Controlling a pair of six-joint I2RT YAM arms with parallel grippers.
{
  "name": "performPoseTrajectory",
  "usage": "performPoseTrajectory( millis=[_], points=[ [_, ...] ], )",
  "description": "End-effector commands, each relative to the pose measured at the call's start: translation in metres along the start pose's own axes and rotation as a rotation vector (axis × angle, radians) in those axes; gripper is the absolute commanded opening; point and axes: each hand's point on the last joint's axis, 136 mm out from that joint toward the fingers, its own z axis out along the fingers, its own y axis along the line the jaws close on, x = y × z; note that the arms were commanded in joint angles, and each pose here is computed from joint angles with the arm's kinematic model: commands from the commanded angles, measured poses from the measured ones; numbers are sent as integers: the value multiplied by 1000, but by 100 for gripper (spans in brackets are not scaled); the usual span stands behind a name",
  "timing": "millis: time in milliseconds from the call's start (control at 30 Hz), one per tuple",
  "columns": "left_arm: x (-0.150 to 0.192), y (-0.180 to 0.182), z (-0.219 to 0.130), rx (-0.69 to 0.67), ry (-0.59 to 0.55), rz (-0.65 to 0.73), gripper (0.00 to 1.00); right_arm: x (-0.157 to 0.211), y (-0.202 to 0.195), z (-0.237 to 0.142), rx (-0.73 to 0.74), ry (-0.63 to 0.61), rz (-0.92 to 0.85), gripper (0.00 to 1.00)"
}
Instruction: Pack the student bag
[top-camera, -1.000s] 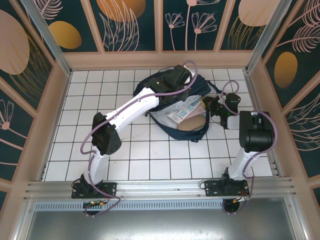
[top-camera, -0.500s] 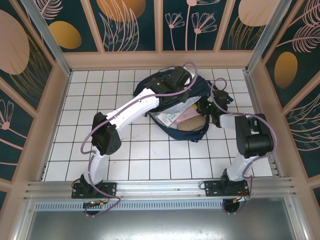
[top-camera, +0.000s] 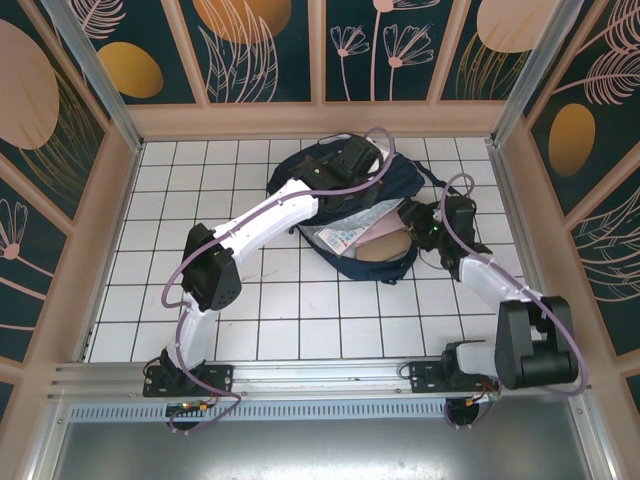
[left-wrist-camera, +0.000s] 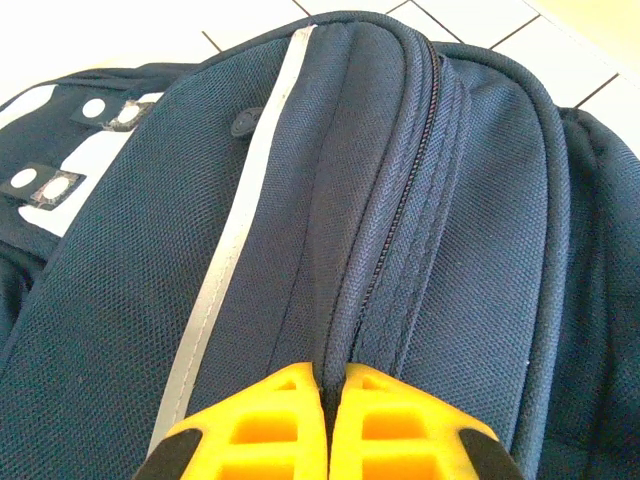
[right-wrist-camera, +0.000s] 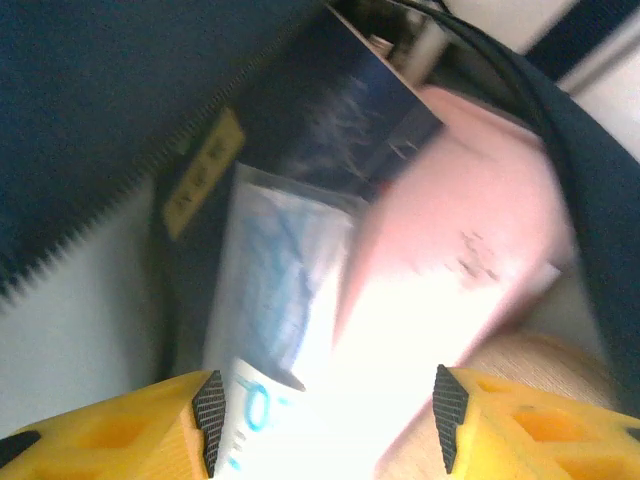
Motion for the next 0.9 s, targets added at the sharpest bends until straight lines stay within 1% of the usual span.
performPoseTrajectory(
  millis=[0, 100, 233, 367, 400, 433, 467, 500, 533, 567, 700, 867],
  points=[
    [-36, 13, -29, -28, -117, -48, 0, 25, -43, -11, 177, 0, -24, 60],
    [-34, 17, -34, -41, -114, -48, 0, 41, -73, -20, 297, -10, -12, 60],
    [-25, 20, -38, -53, -97, -52, 0, 58, -94, -20, 334, 14, 13, 60],
    [-17, 20, -42, -47, -83, -65, 0, 64, -103, -11, 362, 42, -15, 51],
    [-16, 20, -44, -43, -80, -71, 0, 63, -103, -8, 362, 43, -27, 47],
    [-15, 19, -46, -38, -80, -81, 0, 60, -105, -4, 370, 42, -41, 36],
    [-13, 19, -48, -34, -77, -94, 0, 57, -104, 0, 373, 41, -64, 23],
    [-11, 18, -49, -28, -74, -105, 0, 53, -103, 3, 381, 39, -76, 15],
    [-10, 16, -51, -13, -71, -116, 0, 47, -102, 7, 386, 35, -90, 4],
    [-7, 13, -52, 5, -63, -123, 0, 41, -99, 11, 386, 31, -101, 0],
    [1, 13, -54, 13, -43, -188, 0, 12, -85, 23, 362, -2, -166, 0],
    [9, -18, -43, 158, -20, -315, 0, -29, -83, 41, 345, 2, -190, 0]
  ],
)
